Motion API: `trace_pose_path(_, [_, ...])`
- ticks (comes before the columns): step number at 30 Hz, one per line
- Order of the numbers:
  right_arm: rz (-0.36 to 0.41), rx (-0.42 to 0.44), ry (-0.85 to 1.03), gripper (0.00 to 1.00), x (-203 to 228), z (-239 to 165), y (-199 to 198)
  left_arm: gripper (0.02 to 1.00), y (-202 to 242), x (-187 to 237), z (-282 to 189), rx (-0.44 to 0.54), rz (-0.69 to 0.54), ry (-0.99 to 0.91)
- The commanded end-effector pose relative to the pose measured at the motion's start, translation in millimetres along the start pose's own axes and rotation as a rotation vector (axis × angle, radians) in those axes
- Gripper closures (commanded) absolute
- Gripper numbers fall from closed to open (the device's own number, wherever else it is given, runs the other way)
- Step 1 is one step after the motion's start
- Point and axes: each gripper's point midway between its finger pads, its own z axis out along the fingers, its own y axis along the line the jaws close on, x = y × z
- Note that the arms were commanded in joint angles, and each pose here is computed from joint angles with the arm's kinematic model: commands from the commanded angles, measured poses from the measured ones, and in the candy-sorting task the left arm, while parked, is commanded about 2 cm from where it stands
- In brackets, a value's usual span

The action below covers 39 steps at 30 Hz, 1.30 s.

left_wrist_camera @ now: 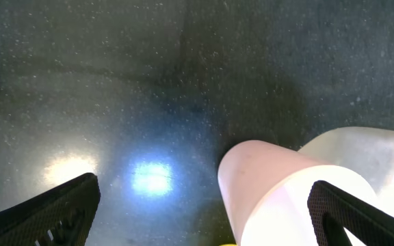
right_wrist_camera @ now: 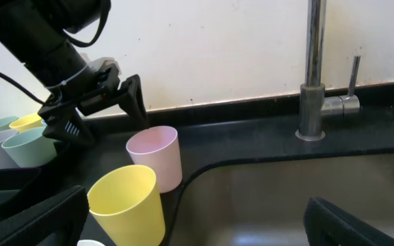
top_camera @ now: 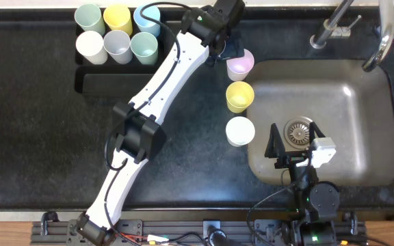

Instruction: Store Cups

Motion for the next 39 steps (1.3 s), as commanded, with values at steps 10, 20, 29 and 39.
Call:
trace_pose_path(10, [0.004,0.003,-0.001,0.003,3,0,-2,0.018,-2,17,22,-0.002,-0.015,0.076])
trace_pose_path(20, [0.004,0.003,-0.001,0.005,3,0,-2,0.982,-8,7,13,0.029,-0.017,0.036])
trace_pose_path(29, [0.004,0.003,-0.001,0.003,3,0,-2,0.982,55,-30,-103,-0.119,-0.157,-0.138])
trace_pose_path(39, [0.004,0.003,-0.001,0.005,3,0,-2,0.982,240,-49,-224,-0.310,-0.564,-0.219])
